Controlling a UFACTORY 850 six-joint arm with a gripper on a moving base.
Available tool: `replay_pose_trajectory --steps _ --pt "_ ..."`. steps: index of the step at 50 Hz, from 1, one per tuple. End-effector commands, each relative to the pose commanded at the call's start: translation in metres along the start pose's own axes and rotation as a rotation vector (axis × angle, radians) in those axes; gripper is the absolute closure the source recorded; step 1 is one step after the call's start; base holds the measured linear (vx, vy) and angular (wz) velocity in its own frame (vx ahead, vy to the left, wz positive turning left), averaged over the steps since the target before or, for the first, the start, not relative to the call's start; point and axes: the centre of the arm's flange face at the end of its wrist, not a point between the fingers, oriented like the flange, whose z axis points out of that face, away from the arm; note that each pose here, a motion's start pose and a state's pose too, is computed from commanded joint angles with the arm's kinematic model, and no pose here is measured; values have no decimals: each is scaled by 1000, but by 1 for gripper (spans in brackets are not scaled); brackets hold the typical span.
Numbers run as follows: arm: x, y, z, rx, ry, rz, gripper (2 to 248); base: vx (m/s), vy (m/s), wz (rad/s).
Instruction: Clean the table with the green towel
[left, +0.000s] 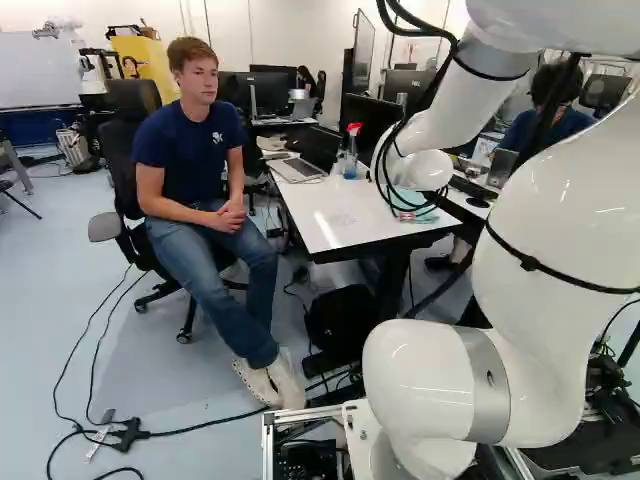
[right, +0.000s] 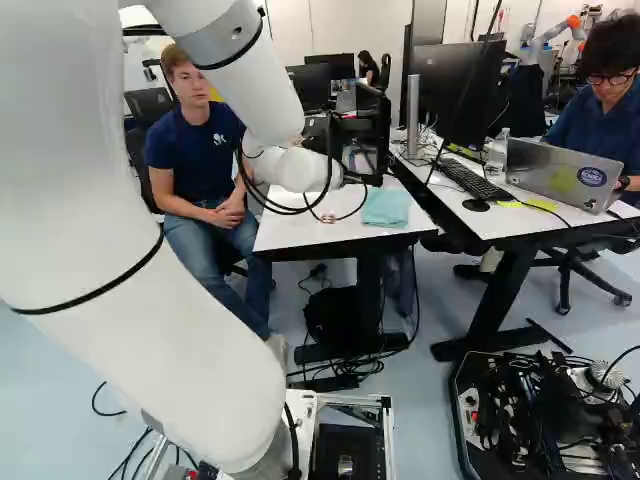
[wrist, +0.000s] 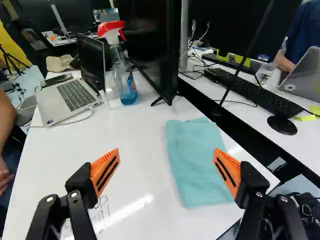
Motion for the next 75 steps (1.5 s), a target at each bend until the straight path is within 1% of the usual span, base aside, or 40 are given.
replay_pose_trajectory --steps 16,37,58,75 --pt "20 10 19 -26 -71 29 3 0 0 0" --pt "45 14 43 -38 -159 60 3 0 0 0" --pt "59 20 73 -46 -163 69 3 0 0 0" --pt "54 27 103 -58 -186 75 3 0 0 0"
